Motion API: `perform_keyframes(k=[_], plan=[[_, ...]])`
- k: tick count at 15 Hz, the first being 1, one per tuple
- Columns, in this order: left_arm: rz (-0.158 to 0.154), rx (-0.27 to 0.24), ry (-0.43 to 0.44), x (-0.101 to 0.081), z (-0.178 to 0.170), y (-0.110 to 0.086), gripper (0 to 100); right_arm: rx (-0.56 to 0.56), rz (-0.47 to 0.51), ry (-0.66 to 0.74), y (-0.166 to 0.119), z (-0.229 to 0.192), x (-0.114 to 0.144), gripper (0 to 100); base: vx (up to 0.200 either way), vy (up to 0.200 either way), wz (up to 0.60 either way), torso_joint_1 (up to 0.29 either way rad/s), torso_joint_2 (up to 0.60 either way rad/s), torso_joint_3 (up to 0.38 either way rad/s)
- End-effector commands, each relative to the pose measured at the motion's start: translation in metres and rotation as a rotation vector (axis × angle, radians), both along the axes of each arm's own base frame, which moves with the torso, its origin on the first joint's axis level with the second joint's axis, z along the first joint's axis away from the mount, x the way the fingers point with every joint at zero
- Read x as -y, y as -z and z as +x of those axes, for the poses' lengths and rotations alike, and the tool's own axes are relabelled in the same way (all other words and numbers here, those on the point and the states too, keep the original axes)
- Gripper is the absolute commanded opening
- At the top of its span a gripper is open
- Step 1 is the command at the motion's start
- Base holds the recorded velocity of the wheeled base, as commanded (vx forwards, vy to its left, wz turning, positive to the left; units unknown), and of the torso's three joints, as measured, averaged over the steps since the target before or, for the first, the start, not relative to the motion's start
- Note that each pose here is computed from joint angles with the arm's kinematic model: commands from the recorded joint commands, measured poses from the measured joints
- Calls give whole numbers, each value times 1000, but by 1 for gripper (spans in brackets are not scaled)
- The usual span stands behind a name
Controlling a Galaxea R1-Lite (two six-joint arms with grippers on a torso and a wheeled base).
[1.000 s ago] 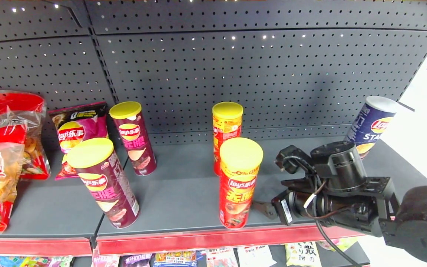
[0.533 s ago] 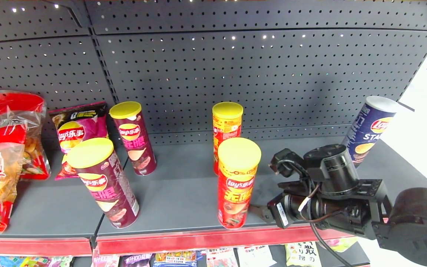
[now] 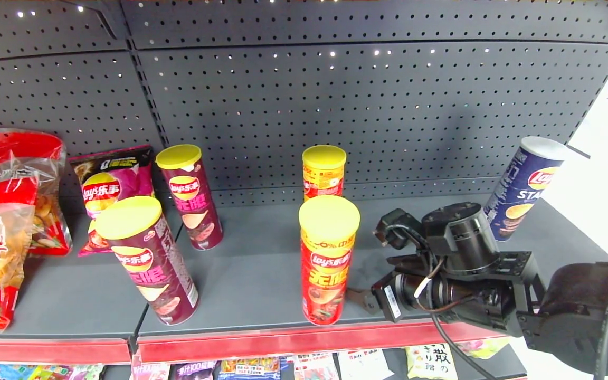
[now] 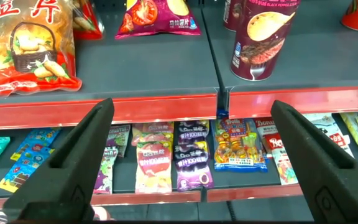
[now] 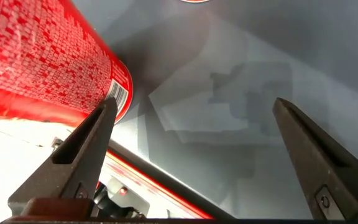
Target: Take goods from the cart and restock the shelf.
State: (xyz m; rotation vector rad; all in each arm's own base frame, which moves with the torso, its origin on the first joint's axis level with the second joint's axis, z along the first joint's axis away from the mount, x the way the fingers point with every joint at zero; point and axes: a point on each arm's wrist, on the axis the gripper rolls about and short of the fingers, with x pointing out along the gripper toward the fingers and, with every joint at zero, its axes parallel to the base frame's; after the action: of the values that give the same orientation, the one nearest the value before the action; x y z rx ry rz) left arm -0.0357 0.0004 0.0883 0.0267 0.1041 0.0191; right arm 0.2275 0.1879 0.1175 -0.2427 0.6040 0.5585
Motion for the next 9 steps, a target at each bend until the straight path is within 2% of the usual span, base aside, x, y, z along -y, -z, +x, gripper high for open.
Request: perform_keyframes(k=[1,9], plan=[[0,0,-1,0,0,0,100,3,1,-3,-1,0,0,100,0,0,0,0,0,0],[0,-2,-1,0,0,0,100,8,4,-21,-2,-3,-6,100,0,0,0,0,0,0]])
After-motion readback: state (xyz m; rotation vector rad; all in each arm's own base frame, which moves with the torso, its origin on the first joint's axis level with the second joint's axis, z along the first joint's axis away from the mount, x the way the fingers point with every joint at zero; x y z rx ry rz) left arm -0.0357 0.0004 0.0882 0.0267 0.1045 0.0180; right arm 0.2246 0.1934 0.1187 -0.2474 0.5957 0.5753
